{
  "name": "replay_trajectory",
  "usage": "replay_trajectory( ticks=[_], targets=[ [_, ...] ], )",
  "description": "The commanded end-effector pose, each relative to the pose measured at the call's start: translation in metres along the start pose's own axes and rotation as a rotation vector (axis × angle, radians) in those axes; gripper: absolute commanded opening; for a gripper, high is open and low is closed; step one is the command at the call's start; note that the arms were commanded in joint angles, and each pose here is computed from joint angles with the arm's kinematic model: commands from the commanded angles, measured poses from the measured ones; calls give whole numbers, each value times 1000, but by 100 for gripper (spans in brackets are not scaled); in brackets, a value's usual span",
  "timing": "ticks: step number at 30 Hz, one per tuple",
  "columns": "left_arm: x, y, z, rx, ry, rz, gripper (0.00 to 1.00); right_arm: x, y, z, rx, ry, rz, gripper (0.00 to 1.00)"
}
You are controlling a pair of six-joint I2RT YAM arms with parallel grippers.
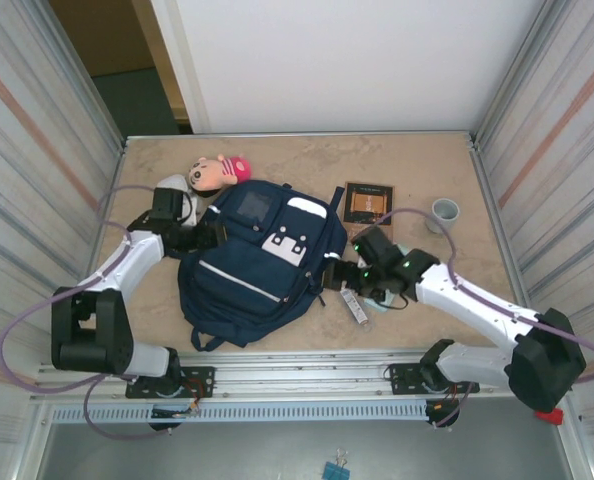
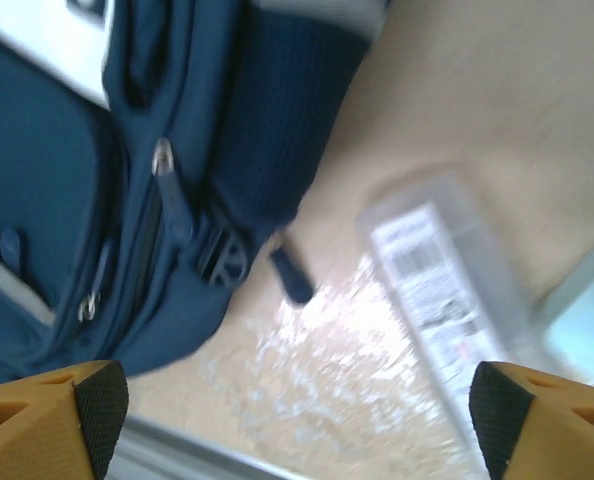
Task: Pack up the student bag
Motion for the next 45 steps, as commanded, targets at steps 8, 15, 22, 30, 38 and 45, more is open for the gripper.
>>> replay_trajectory(
  ticks=[8, 15, 22, 30, 38, 45],
  targets=[
    [9, 39, 14, -119, 20, 59, 54, 63, -8, 52, 116, -137, 20, 79],
    [11, 55, 17, -157, 38, 64, 49, 95, -30, 57, 109, -121, 17, 75],
    [10, 71, 14, -159, 52, 62, 49, 105, -71, 47, 107, -131, -24, 75],
    [7, 86, 7, -157, 67, 57, 50, 117, -104, 47, 81, -157, -49, 75],
    [-42, 60, -20, 48, 64, -97, 71, 62, -118, 23, 63, -93, -165, 87],
    [-97, 34, -53, 392, 121, -271, 76, 4, -95, 6, 42, -54, -247, 90]
  ],
)
Point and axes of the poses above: each hand's point on the last joint's axis, 136 mm out from that joint toward the fingers, its own x axis out along the fingers, its own z axis along the line the jaws close on, y = z × x, the point moved 3 cm from there along -x, back along the fingers, and after that the axes turned 7 degrees about -x, right-handed, at the moved point
